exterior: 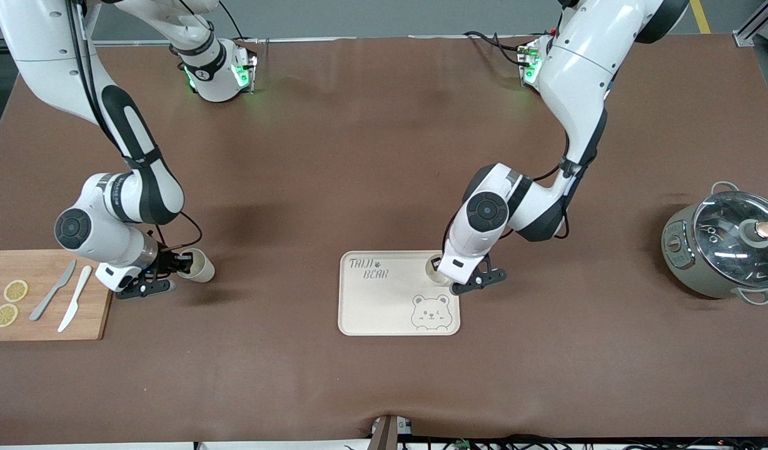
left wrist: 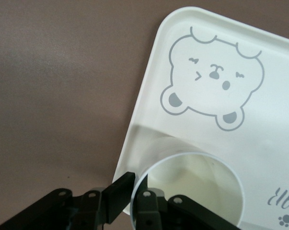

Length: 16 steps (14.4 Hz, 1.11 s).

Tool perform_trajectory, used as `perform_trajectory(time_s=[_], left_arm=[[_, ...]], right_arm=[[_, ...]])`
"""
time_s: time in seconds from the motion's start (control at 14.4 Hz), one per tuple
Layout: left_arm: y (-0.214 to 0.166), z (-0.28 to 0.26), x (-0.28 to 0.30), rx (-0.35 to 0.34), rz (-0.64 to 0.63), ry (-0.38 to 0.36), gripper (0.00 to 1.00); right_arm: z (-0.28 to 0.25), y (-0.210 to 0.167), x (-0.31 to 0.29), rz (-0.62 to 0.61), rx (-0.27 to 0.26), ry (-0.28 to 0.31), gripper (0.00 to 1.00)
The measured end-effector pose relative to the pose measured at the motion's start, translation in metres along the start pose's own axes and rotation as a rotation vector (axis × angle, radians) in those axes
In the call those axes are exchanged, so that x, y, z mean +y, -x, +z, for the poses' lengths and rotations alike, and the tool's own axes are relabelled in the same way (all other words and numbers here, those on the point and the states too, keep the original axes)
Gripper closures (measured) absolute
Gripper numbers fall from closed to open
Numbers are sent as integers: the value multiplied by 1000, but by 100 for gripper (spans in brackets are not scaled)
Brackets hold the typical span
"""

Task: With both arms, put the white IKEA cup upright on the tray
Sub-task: 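Carry the cup with the left gripper onto the bear tray, then carry the cup with the right gripper onto the tray beside the other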

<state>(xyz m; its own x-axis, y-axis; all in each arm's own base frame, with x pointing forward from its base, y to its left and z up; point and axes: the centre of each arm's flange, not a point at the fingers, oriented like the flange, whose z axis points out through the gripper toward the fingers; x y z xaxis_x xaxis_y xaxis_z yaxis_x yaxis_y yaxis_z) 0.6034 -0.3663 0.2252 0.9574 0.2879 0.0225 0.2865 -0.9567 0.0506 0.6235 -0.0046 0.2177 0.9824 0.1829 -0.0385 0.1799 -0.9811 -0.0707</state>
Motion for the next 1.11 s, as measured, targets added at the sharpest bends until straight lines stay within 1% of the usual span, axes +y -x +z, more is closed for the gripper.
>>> perform_trajectory(time_s=[0.14, 0.28, 0.42, 0.62, 0.69, 0.83, 0.9, 0.97, 1.04, 1.11], left_arm=[[2, 1, 2, 0, 2, -1, 90], [3, 1, 3, 0, 2, -2, 90], [3, 1, 3, 1, -4, -2, 90], [5, 2, 5, 7, 4, -8, 90], [6, 3, 5, 21, 23, -21, 85], [6, 8, 4, 54, 41, -54, 63], [7, 11, 4, 65, 41, -66, 54], [7, 13, 3, 72, 42, -74, 45], [7, 14, 3, 77, 40, -79, 39], [7, 14, 3, 80, 32, -80, 26]], right_arm=[[-12, -5, -1, -4, -53, -17, 96], [-37, -13, -9, -15, -101, -33, 96], [-71, -22, -30, 3, -109, -39, 96], [-132, -27, -86, 127, -83, -29, 96], [-157, -28, -112, 179, -69, -25, 96], [-206, -30, -169, 266, -36, -23, 96], [-224, -31, -196, 305, -14, -27, 96], [-235, -31, -222, 346, 6, -33, 96], [-243, -30, -250, 392, 19, -38, 96], [-246, -26, -278, 434, 26, -43, 96]])
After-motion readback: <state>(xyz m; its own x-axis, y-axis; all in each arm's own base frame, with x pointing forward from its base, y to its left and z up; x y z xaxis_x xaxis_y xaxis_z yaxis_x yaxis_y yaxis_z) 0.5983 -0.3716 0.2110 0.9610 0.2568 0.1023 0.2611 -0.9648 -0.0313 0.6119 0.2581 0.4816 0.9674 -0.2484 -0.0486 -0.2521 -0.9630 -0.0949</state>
